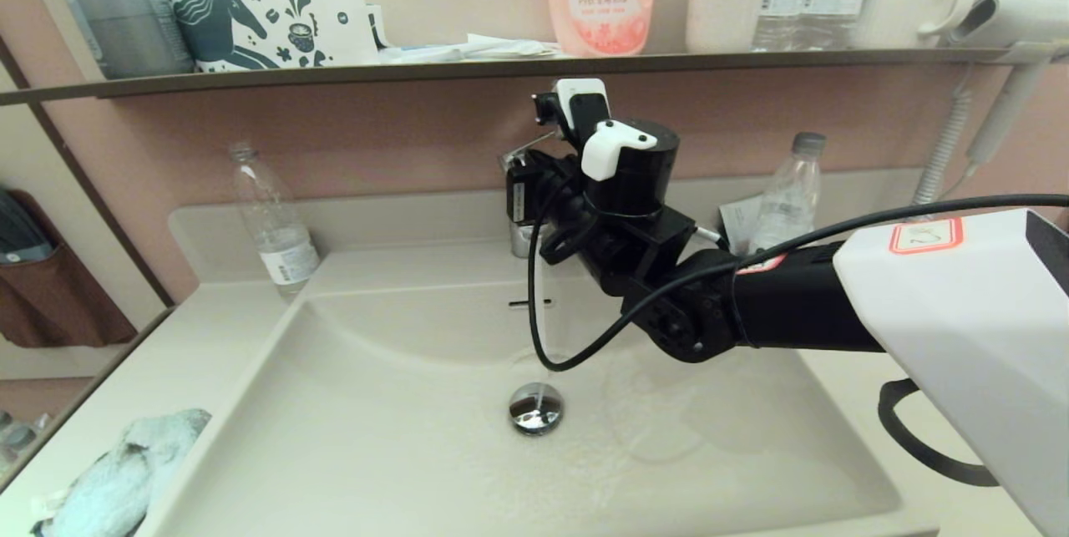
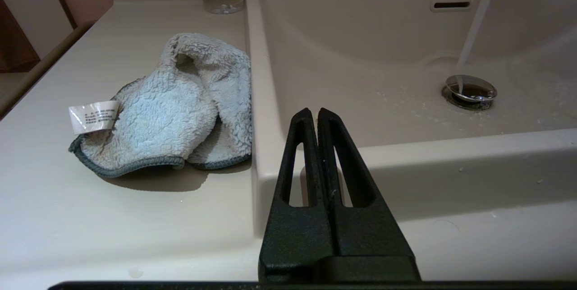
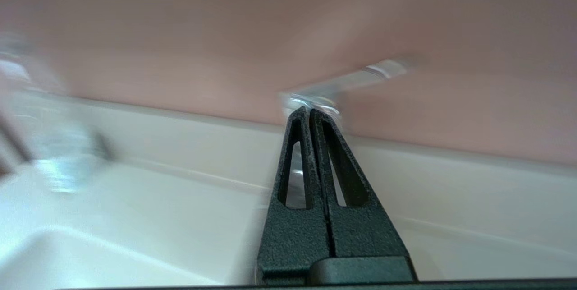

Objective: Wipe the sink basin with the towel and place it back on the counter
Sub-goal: Turn on the faucet

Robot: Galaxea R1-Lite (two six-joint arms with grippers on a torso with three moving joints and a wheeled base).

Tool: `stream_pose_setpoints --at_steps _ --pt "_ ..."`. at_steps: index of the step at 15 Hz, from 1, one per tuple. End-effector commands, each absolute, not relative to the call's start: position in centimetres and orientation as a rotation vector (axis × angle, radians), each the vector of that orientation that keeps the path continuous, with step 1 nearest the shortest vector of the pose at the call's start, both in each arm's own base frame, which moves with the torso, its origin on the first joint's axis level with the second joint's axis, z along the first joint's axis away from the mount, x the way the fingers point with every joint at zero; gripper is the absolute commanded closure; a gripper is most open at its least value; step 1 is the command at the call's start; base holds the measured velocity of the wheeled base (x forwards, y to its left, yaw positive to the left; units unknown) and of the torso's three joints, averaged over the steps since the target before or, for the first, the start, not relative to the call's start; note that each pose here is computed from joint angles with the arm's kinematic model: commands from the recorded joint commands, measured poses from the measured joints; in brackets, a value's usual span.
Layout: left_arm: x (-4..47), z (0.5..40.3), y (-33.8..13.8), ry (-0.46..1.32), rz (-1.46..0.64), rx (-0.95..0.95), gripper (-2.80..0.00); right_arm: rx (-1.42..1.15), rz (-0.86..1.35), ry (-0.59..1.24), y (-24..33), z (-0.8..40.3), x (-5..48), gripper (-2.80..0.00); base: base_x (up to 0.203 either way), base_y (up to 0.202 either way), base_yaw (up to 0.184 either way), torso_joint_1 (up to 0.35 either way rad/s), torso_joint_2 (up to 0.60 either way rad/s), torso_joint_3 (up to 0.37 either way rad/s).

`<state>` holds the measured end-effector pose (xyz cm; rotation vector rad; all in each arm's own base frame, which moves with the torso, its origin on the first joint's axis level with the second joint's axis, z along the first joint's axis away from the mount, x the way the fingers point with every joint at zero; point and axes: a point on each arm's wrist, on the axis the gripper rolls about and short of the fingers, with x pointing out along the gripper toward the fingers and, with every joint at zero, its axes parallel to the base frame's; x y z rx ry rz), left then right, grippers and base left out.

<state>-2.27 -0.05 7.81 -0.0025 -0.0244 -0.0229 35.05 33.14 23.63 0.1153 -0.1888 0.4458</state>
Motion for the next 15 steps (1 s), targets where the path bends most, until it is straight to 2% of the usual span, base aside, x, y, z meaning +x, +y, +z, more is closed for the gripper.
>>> stream_pose_setpoints --at_steps 1,4,15 --pt "-2.3 7.8 -0.1 -0.025 -0.023 -0.003 0.0 0.142 0.458 -0.232 33.5 25.2 34.4 0.0 0.0 0.0 0.0 0.0 0.0 0.0" --pt "-2.3 7.8 -0.1 -0.025 -0.023 -0.003 0.0 0.156 0.454 -0.264 33.9 26.6 34.9 0.0 0.0 0.0 0.0 0.0 0.0 0.0" --pt "-2.3 7.8 -0.1 -0.025 -0.023 -0.003 0.0 0.097 0.373 -0.239 30.4 26.0 38.5 0.0 0.0 0.0 0.0 0.0 0.0 0.0"
